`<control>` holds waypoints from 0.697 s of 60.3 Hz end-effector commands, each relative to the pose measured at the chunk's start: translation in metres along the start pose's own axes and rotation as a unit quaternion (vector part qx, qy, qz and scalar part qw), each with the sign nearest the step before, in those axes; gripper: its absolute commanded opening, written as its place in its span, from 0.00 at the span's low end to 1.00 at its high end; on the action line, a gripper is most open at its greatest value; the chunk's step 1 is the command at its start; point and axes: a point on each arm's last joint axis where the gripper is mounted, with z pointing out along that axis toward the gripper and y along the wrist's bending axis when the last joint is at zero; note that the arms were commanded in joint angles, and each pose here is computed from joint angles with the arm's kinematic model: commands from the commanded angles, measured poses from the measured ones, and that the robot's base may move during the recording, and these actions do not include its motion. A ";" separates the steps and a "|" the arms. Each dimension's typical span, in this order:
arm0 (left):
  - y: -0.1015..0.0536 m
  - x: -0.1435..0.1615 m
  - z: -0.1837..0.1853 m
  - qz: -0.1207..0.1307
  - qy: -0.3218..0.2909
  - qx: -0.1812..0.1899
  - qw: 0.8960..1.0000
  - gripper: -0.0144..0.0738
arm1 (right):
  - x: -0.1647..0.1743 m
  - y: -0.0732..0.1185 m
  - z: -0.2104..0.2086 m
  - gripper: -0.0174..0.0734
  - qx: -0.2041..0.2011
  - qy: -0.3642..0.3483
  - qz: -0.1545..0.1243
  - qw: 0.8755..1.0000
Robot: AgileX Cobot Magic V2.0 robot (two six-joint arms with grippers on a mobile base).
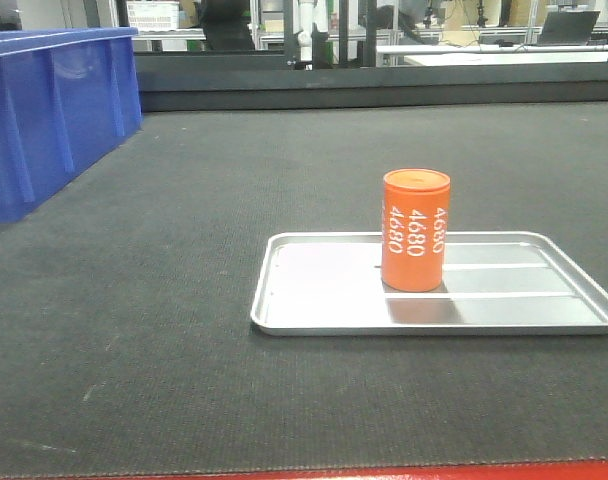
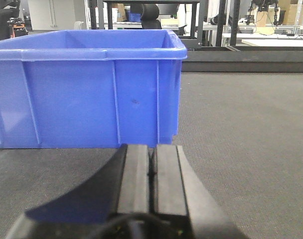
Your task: Grab orange capacitor from left shelf to right conveyor
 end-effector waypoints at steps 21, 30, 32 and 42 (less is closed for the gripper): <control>0.000 -0.010 0.000 -0.003 -0.041 -0.001 0.999 0.04 | -0.010 0.001 -0.002 0.25 -0.004 -0.062 -0.009 0.998; 0.000 -0.010 0.000 -0.003 -0.041 -0.001 0.999 0.04 | -0.010 0.001 -0.002 0.25 -0.004 -0.062 -0.009 0.998; 0.000 -0.010 0.000 -0.003 -0.041 -0.001 0.999 0.04 | -0.010 0.001 -0.002 0.25 -0.004 -0.062 -0.009 0.998; 0.000 -0.010 0.000 -0.003 -0.041 -0.001 0.999 0.04 | -0.010 0.001 -0.002 0.25 -0.003 -0.061 -0.009 0.998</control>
